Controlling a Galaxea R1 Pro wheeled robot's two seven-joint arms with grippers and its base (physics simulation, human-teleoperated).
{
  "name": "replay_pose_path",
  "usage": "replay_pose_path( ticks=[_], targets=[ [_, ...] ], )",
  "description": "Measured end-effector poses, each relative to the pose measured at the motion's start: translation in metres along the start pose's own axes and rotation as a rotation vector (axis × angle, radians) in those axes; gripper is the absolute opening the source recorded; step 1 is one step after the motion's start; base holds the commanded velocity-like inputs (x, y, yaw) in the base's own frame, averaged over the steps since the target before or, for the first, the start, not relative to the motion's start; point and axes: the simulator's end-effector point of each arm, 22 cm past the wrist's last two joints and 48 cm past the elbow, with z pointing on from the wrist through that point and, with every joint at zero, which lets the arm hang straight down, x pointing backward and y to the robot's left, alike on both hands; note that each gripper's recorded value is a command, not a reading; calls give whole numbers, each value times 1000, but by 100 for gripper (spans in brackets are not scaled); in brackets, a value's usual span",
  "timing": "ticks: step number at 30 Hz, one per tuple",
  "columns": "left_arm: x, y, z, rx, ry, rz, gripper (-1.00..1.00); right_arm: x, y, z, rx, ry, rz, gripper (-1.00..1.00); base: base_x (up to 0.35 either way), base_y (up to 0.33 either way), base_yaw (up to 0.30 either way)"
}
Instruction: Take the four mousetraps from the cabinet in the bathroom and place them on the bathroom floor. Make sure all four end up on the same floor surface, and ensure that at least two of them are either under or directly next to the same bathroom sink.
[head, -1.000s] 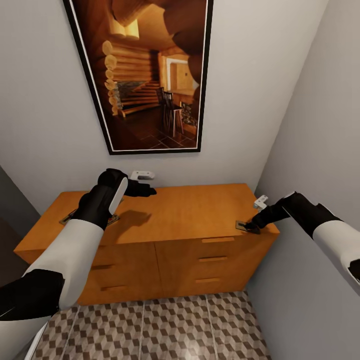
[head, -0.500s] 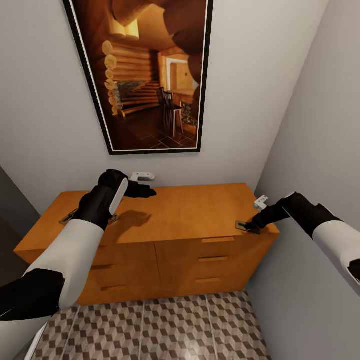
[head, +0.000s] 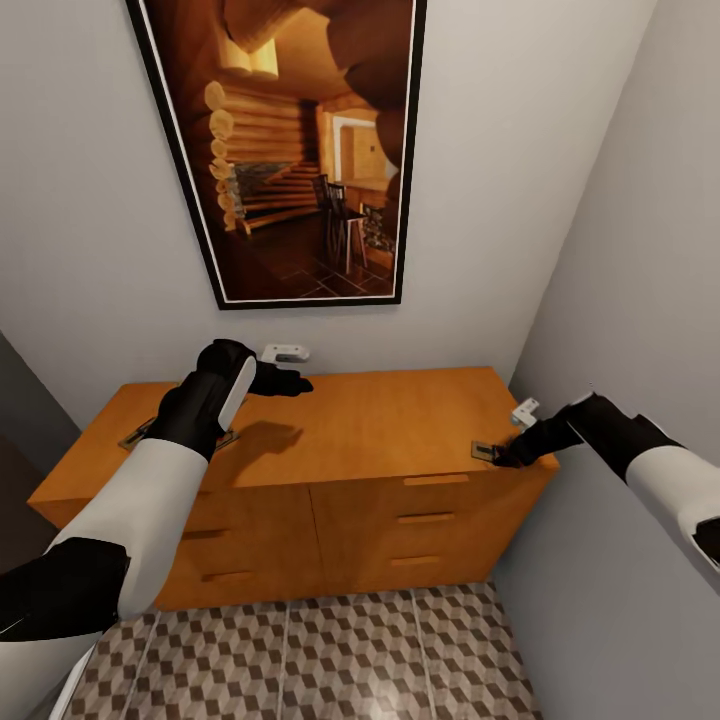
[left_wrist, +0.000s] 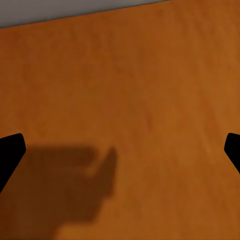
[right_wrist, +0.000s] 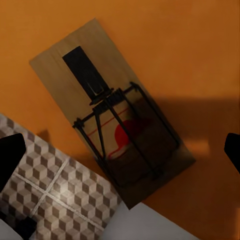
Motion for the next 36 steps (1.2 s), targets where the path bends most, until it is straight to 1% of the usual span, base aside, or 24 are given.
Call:
replay_pose_path(
  ticks=[9,24,36],
  targets=[
    [0,0,0,0,0,0,100,14,-2,5,-1,4,-5,100,0,0,0],
    [2,0,1,0,3,-1,100,12,-3,6,-1,-15,-28,100,0,0,0],
    [4,1,3,0,10,-3,100,1,1,7,-12,-60,-91,100,0,0,0]
  ],
)
